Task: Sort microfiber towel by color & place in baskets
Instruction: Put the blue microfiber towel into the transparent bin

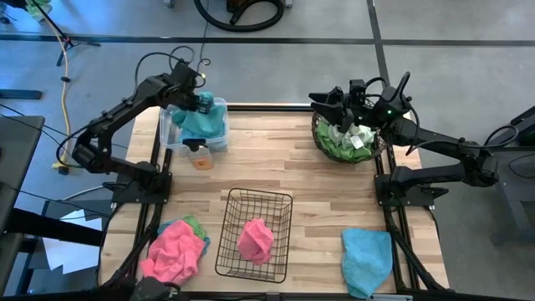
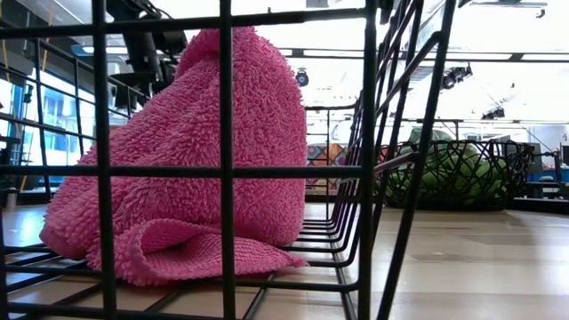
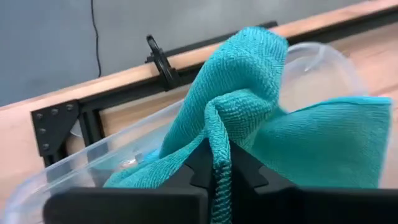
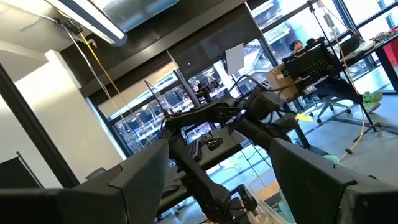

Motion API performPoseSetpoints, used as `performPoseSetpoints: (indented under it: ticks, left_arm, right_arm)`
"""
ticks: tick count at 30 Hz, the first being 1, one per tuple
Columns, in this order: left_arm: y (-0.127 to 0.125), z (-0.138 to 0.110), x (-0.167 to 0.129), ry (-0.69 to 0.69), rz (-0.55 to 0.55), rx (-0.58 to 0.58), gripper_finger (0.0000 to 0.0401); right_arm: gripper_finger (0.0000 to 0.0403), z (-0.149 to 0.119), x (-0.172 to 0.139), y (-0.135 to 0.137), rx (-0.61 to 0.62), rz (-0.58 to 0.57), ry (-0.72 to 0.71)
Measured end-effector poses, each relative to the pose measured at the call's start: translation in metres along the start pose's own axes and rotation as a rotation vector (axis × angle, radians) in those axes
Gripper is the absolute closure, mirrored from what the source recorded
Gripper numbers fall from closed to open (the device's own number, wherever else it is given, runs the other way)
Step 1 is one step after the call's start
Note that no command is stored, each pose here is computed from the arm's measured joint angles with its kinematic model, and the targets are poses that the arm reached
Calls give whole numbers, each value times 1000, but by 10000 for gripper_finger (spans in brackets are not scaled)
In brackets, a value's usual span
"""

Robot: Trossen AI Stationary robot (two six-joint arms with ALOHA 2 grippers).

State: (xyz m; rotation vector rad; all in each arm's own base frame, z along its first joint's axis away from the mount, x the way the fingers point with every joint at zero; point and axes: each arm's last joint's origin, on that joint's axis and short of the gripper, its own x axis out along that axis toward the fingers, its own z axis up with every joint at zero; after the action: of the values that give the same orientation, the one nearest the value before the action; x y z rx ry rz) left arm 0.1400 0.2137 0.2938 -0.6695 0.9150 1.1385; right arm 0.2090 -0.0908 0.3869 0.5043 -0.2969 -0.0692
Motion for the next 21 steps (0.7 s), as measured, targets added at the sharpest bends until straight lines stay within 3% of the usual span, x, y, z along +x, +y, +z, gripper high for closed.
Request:
performPoseSetpoints:
  ticks: [6, 13, 16, 21]
  left_arm:
    - [7, -8, -35, -110, -22, -14, 399]
    - [5, -46, -82, -121, -91, 33, 400]
    - [4, -62, -81, -81, -99, 19, 400]
    - [3, -81, -48, 23, -62, -55, 401]
  right_arm:
    - [126, 0, 0, 0, -5, 0, 0]
    - [126, 0, 0, 0, 2, 0, 0]
    - [126, 0, 0, 0, 1, 0, 0]
    - [126, 0, 0, 0, 3, 0, 0]
